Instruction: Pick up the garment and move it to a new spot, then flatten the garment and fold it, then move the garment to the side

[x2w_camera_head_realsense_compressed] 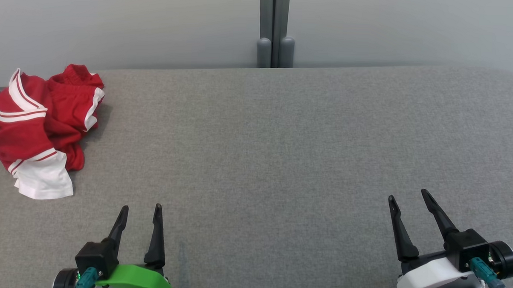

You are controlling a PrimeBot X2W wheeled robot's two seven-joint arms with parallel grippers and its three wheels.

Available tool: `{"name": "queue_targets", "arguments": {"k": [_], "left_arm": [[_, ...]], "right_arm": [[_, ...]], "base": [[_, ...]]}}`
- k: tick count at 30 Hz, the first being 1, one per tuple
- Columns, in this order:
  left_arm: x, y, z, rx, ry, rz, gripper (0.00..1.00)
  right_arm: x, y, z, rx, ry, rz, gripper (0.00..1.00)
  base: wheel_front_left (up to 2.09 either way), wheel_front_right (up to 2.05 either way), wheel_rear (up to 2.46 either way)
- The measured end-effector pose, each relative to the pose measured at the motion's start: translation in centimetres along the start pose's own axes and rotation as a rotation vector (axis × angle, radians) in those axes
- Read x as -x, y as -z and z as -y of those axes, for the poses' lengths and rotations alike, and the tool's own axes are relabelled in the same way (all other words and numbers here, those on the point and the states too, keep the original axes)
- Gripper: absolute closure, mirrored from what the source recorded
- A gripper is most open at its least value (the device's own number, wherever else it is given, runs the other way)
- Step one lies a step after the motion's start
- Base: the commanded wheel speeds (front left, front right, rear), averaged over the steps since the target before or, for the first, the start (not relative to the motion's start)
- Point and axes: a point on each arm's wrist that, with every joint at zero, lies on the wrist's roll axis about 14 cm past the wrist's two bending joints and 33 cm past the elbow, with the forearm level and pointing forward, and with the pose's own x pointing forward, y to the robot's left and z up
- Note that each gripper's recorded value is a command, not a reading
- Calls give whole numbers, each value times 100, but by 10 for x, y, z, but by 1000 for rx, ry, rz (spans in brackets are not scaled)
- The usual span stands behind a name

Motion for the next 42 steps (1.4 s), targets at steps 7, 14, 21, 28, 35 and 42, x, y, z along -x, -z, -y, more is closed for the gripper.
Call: {"name": "queue_targets", "arguments": {"k": [7,14,21,28,35,42], "left_arm": [[2,2,-2,3,-6,-6,0],[6,-8,-15,1,-51,25,0],[25,-18,-48,0,-170,58,0],[49,-21,-73,4,-270,69,0],[63,-21,-87,14,-334,70,0],[59,-37,-104,-21,-384,108,0]], "right_arm": [[-3,1,-1,-5,-3,-2,0],[-14,7,-13,-15,-42,-14,0],[-36,10,-47,-32,-145,-10,0],[-55,13,-88,-49,-262,-8,0],[-63,19,-112,-60,-326,-18,0],[-69,21,-115,-66,-332,-15,0]], "base": [[0,0,0],[0,0,0],[0,0,0],[0,0,0],[0,0,0],[0,0,0]]}}
